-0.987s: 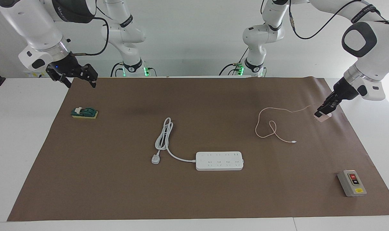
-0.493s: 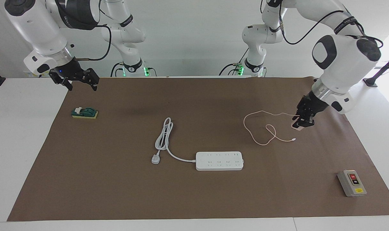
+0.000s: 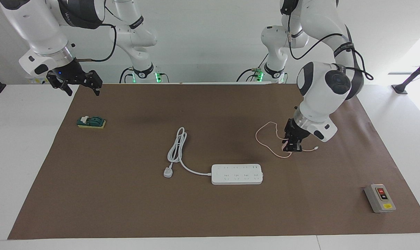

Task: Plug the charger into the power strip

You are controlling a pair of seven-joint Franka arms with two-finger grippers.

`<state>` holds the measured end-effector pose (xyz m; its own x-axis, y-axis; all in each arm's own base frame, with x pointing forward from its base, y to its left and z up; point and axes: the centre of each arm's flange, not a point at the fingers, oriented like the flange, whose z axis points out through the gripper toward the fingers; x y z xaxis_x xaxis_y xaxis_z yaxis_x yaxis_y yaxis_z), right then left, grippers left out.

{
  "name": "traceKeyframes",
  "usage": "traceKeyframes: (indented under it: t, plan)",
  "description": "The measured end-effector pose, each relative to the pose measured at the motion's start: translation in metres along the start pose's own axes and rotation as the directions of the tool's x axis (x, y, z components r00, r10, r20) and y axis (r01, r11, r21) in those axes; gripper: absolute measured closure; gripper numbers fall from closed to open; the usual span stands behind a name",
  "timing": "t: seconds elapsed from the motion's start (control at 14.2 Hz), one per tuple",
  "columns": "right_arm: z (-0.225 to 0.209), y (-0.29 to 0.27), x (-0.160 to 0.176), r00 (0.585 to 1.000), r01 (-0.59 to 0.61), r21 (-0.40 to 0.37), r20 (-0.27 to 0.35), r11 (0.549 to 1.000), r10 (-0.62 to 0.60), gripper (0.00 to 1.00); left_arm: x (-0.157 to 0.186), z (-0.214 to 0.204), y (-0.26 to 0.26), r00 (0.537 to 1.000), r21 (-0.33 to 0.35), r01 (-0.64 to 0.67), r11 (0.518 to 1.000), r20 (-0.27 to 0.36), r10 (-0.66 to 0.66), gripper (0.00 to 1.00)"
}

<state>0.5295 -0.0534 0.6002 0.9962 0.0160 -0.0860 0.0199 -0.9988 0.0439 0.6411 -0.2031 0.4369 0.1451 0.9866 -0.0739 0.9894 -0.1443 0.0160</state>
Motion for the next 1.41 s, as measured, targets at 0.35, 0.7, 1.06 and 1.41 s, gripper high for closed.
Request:
traceKeyframes:
  t: [0.35,0.7,1.06,1.41]
  plan:
    - [0.001,-0.002,-0.001,1.0,0.003,0.002,0.007,1.0,-0.003,0.0,-0.049,0.034,0.019,0.988,0.061,0.134,0.989,-0.091,-0.128,0.67]
    - [0.001,-0.002,-0.001,1.0,0.003,0.003,0.007,1.0,-0.003,0.0,-0.084,0.059,0.036,0.957,0.058,0.257,0.965,-0.154,-0.246,0.67]
    - [-0.001,-0.002,-0.001,1.0,0.003,0.002,0.004,1.0,-0.003,0.0,-0.099,0.064,0.035,0.953,0.056,0.27,0.961,-0.16,-0.258,0.67]
    - [-0.001,-0.002,-0.001,1.0,0.003,0.002,0.003,1.0,-0.003,0.0,-0.103,0.081,0.035,0.953,0.071,0.266,0.961,-0.171,-0.251,0.67]
